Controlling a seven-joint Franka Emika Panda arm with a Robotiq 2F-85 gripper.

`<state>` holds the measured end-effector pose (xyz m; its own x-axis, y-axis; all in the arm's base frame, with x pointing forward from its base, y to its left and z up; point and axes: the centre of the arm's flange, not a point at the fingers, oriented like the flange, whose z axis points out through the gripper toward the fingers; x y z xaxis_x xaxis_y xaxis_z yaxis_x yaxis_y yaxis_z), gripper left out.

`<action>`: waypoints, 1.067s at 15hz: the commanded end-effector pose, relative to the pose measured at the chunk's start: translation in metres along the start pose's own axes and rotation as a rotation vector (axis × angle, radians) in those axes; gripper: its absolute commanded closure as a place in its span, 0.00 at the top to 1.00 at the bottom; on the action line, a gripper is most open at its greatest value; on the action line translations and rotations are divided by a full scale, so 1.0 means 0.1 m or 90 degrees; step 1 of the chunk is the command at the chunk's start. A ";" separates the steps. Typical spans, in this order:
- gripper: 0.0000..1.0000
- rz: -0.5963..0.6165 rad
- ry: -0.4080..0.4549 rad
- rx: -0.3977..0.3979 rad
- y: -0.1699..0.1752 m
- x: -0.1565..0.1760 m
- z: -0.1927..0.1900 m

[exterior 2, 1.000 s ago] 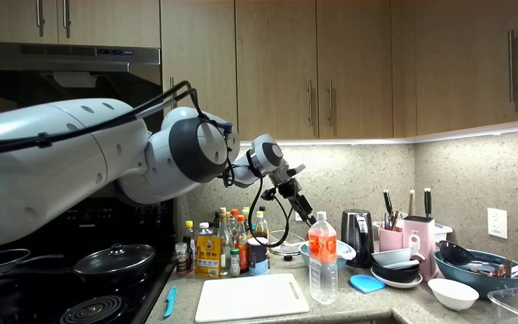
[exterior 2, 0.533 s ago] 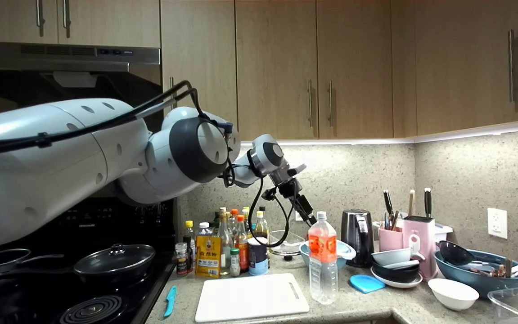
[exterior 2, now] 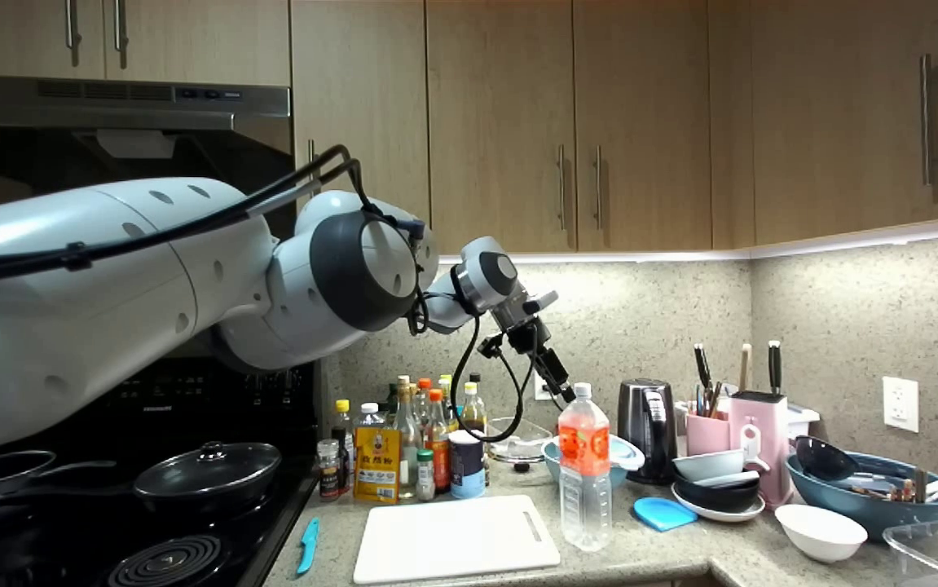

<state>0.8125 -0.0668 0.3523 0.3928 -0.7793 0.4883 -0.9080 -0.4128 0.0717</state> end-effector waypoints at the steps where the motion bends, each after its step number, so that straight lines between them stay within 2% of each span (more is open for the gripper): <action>1: 1.00 0.000 0.000 0.000 0.00 -0.01 0.00; 16: 1.00 0.044 -0.007 0.019 -0.10 0.20 -0.15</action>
<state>0.8138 -0.0675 0.3628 0.3697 -0.7844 0.4980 -0.9143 -0.4027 0.0445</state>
